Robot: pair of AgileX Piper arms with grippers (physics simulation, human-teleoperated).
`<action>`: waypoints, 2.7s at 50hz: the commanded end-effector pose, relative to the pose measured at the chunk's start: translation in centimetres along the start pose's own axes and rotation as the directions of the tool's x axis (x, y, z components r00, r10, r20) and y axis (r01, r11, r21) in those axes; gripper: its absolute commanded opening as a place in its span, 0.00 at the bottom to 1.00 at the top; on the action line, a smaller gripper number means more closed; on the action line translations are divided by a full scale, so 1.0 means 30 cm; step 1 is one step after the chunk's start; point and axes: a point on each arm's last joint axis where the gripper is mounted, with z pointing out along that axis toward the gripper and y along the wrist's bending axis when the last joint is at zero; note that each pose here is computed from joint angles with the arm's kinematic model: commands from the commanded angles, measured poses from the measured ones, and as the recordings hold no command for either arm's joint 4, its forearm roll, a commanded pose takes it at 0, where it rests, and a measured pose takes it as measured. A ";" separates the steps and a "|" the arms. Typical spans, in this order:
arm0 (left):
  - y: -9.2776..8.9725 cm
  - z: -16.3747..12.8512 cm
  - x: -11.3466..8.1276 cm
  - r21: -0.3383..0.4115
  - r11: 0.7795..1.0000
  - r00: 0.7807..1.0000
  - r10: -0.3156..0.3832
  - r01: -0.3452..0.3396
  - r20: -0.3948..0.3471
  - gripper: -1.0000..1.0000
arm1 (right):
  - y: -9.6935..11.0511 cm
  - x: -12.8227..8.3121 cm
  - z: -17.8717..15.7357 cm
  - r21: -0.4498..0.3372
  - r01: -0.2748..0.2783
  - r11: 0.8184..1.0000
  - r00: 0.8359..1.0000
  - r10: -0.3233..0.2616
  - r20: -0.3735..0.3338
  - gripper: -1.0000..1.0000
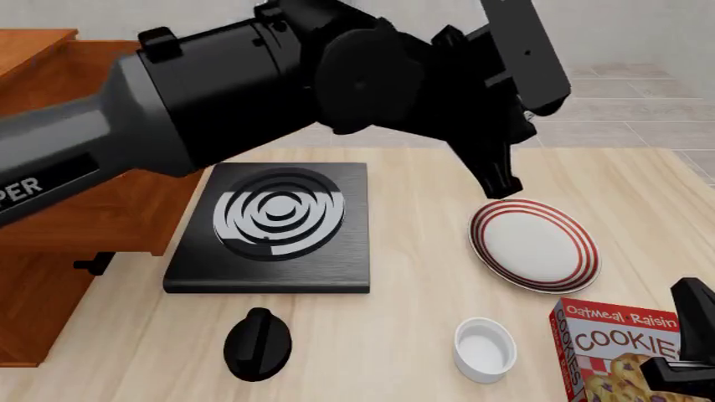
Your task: Pick the akita bowl in the top layer of the wooden cabinet and place it on the plate.
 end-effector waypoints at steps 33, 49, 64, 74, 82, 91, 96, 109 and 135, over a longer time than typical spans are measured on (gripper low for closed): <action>-0.086 0.195 0.036 0.018 0.999 0.999 0.032 -0.033 0.022 0.00 | 0.000 0.001 -0.002 0.002 -0.009 1.000 1.000 0.009 0.000 0.00; -0.114 0.273 0.044 0.027 0.999 0.999 0.029 -0.030 0.026 0.00 | 0.000 0.000 0.002 0.001 -0.009 1.000 1.000 0.009 -0.002 0.00; -0.162 0.363 0.048 0.045 0.999 0.999 0.027 -0.029 0.034 0.00 | 0.000 -0.001 0.010 0.001 -0.012 1.000 1.000 0.012 -0.004 0.00; -0.146 0.388 0.031 0.029 1.000 0.999 -0.002 0.000 0.053 0.00 | 0.000 -0.001 0.012 -0.001 -0.011 1.000 1.000 0.011 -0.006 0.00; -0.165 0.432 0.061 0.034 0.999 0.999 -0.003 0.001 0.043 0.00 | 0.000 0.001 0.005 -0.002 -0.012 1.000 1.000 0.012 -0.007 0.00; -0.187 0.460 0.083 0.039 0.999 0.999 -0.007 0.005 0.040 0.00 | 0.001 0.000 0.008 -0.003 -0.012 1.000 1.000 0.012 -0.006 0.00; -0.193 0.467 0.093 0.040 0.999 0.999 -0.005 0.004 0.038 0.00 | 0.001 0.000 0.010 -0.003 -0.013 1.000 1.000 0.013 -0.006 0.00; -0.219 0.541 0.102 0.047 0.999 0.999 -0.006 0.004 0.040 0.00 | 0.001 -0.001 0.013 -0.005 -0.015 1.000 1.000 0.015 -0.007 0.00; -0.214 0.617 0.153 0.041 0.999 1.000 -0.023 0.022 0.016 0.00 | 0.002 -0.002 0.016 -0.009 -0.021 1.000 1.000 0.021 -0.006 0.00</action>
